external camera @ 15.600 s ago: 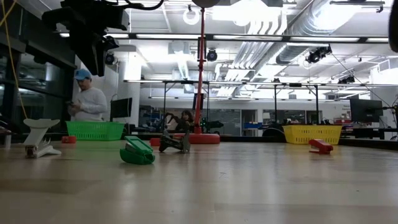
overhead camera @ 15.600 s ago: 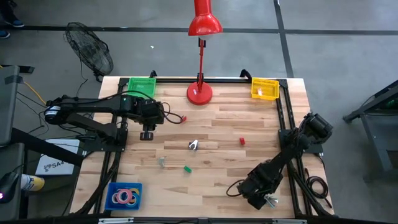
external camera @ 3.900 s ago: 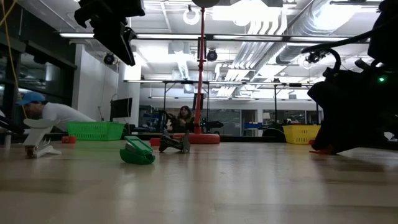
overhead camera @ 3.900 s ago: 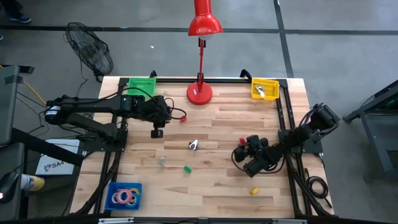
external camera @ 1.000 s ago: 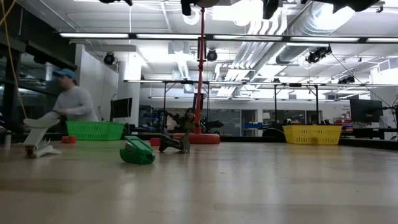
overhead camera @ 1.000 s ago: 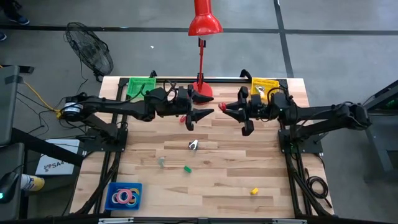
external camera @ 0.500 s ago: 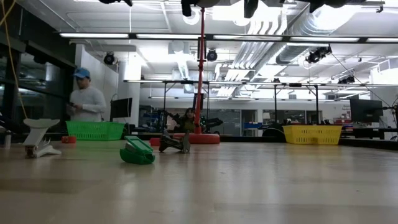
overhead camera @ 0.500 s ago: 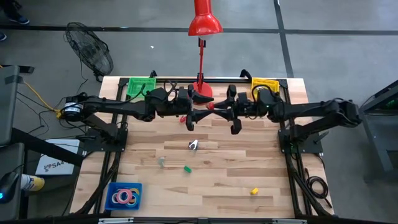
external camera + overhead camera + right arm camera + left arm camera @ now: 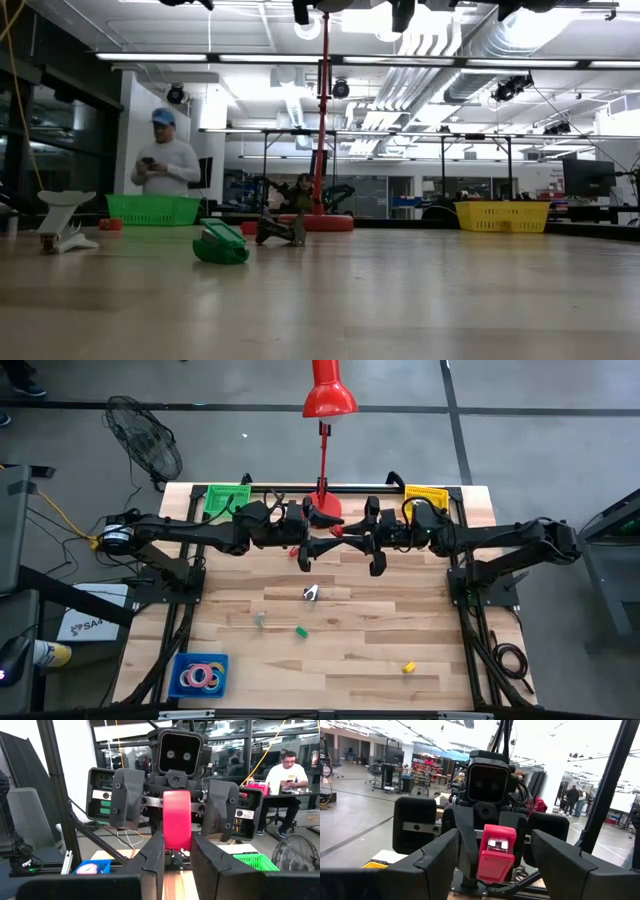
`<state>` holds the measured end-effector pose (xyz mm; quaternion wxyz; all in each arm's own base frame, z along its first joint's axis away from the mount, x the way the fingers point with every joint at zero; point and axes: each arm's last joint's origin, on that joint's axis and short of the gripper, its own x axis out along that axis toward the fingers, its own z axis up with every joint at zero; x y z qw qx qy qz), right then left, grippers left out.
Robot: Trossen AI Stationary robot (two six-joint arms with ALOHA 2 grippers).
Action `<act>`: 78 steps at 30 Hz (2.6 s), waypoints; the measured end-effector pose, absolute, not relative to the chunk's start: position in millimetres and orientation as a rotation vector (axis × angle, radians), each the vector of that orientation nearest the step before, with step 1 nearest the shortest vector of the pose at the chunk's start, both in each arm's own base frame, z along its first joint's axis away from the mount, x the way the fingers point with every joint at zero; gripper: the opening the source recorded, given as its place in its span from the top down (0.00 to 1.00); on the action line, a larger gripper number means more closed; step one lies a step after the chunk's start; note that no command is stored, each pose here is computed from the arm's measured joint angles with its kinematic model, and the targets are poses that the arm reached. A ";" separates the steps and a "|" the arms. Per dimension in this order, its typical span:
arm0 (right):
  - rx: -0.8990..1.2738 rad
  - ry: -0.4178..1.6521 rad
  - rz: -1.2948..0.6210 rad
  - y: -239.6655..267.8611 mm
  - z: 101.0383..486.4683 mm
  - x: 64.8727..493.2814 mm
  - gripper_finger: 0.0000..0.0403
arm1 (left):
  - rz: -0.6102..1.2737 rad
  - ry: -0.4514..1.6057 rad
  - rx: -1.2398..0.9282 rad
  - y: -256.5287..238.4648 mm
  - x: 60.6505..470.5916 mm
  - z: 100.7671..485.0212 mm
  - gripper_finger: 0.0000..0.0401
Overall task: Pick and place Stapler, Stapler remover, tape
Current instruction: Put the bottom right red stapler into the green basket
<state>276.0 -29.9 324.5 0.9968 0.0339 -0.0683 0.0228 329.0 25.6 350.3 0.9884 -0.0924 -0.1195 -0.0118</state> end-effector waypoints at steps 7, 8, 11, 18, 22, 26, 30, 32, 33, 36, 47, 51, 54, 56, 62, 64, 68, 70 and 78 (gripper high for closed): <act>0.081 -0.130 0.037 -32.4 323.9 275.7 0.85 | -0.032 -0.239 -0.184 25.3 329.0 350.4 0.48; 0.085 -0.129 0.034 -33.4 323.9 275.6 0.85 | -0.032 -0.239 -0.184 25.3 329.0 350.4 0.50; 0.097 -0.129 0.036 -35.1 323.9 275.3 0.85 | -0.035 -0.238 -0.184 25.3 329.0 350.3 0.58; 0.101 -0.128 0.043 -35.5 323.9 275.2 0.85 | -0.025 -0.233 -0.159 25.6 329.1 349.7 0.75; 0.105 -0.129 0.043 -35.5 324.0 275.1 0.85 | -0.023 -0.233 -0.135 25.6 329.1 349.7 0.83; 0.104 -0.129 0.042 -35.5 324.1 275.1 0.84 | -0.023 -0.233 -0.132 25.6 329.0 349.8 0.83; 0.109 -0.129 0.042 -35.6 324.1 275.0 0.79 | -0.019 -0.230 -0.133 25.7 329.1 349.5 0.83; 0.108 -0.131 0.044 -35.5 324.8 274.3 0.77 | -0.018 -0.227 -0.134 25.8 329.2 349.1 0.83; 0.110 -0.131 0.043 -35.6 325.2 273.8 0.76 | -0.015 -0.227 -0.133 25.8 329.2 349.2 0.83; 0.116 -0.138 0.025 -35.8 327.8 271.1 0.73 | -0.002 -0.230 -0.118 26.1 329.1 349.4 0.83; 0.159 -0.033 -0.062 -37.6 323.6 262.7 0.51 | 0.070 -0.169 -0.093 49.0 325.6 345.3 0.83; 0.173 0.046 -0.119 -38.3 318.4 258.1 0.44 | 0.140 -0.046 -0.078 66.9 316.2 339.9 0.83; 0.177 0.090 -0.132 -38.0 316.1 254.6 0.43 | 0.231 0.097 -0.078 80.5 304.8 332.4 0.83; 0.185 0.113 -0.138 -38.0 314.1 253.8 0.43 | 0.318 0.206 -0.078 89.8 294.8 326.3 0.83; 0.193 0.164 -0.192 -39.2 308.9 252.7 0.43 | 0.611 0.547 -0.105 116.2 260.8 303.5 0.83; 0.191 0.172 -0.216 -39.8 307.9 252.4 0.43 | 0.696 0.657 -0.112 125.5 249.5 295.3 0.83; 0.188 0.185 -0.258 -40.9 306.4 251.9 0.43 | 0.820 0.807 -0.163 146.2 226.2 284.7 0.83; 0.186 0.189 -0.286 -41.7 305.8 251.5 0.43 | 0.872 0.856 -0.190 157.0 215.8 281.0 0.83; 0.199 0.184 -0.383 -44.2 305.2 250.5 0.43 | 1.018 1.022 -0.329 197.4 171.9 265.6 0.83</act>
